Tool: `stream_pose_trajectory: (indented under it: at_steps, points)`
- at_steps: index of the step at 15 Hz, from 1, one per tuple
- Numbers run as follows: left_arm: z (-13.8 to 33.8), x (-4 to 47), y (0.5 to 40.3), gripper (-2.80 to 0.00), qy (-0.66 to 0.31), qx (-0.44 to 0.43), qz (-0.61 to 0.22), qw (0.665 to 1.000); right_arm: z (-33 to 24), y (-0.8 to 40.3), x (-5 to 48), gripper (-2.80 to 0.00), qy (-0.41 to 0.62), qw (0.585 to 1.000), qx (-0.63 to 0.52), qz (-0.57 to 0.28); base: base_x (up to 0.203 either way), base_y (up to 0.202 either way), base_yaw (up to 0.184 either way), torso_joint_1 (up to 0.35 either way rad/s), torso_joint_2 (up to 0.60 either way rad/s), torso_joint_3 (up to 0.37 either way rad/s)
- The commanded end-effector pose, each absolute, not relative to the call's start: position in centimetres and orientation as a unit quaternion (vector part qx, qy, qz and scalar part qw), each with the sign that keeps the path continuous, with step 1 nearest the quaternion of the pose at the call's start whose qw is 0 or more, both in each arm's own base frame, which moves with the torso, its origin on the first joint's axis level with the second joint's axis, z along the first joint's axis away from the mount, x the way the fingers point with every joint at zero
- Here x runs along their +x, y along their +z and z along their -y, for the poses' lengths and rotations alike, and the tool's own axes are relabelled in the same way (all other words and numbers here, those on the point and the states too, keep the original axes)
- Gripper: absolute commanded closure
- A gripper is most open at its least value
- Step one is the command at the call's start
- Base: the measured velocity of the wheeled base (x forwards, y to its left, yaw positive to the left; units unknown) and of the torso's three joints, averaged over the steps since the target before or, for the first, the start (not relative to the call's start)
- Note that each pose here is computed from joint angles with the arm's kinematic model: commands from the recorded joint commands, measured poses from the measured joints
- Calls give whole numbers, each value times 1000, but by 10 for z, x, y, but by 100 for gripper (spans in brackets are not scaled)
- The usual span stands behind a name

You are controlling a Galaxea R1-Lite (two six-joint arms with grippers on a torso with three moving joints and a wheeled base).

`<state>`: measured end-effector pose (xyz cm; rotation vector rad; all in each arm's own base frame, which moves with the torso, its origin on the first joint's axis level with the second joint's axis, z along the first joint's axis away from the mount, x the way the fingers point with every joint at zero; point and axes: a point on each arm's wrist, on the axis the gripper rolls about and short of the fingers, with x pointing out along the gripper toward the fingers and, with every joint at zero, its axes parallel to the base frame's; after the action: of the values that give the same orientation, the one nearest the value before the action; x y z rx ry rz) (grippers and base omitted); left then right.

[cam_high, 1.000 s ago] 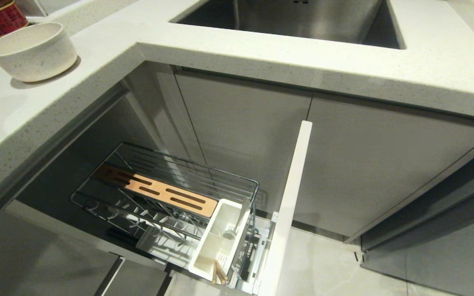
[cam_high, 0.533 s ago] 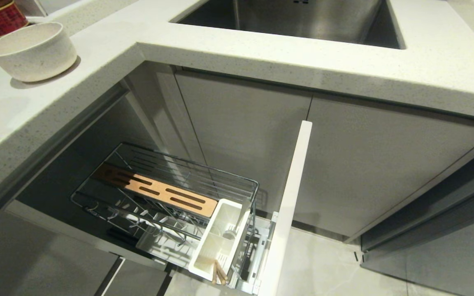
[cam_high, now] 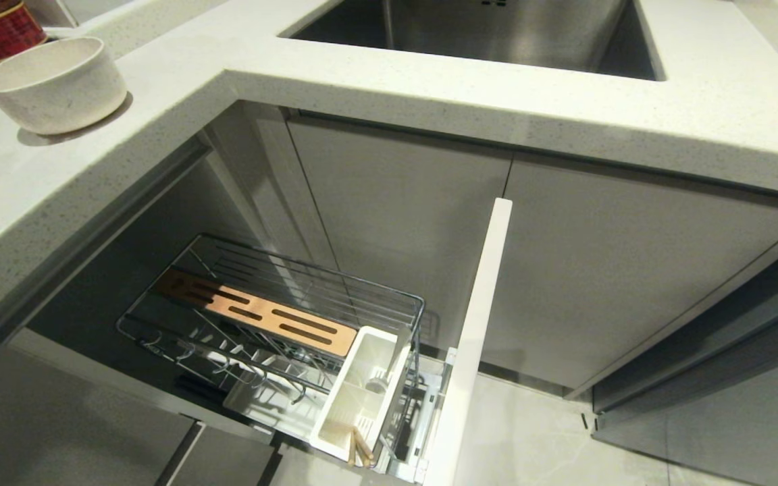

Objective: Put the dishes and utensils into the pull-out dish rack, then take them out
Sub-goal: Pick up the chopsticks and place it in the cupboard

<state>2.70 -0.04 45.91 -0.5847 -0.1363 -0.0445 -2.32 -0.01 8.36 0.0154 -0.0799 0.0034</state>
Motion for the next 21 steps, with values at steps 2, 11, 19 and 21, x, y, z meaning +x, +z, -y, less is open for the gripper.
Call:
stream_pose_trajectory:
  at_steps: [2, 11, 19, 21]
  points:
    - [8, 28, 440, 0, -163, -208, 0, 964, 0, 76, -21, 0, 2, 1000, 8, 27, 0, 0, 0, 0, 0, 0]
    - [28, 65, 371, 0, -307, 54, -271, 910, 0, 76, -21, 0, 2, 1000, 8, 27, 0, 0, 0, 0, 0, 0]
    - [44, 104, 359, 0, -325, 121, -451, 822, 0, 76, -21, 0, 2, 1000, 8, 27, 0, 0, 0, 0, 0, 0]
    - [56, 122, 354, 0, -326, 138, -470, 809, 0, 76, -21, 0, 2, 1000, 8, 27, 0, 0, 0, 0, 0, 0]
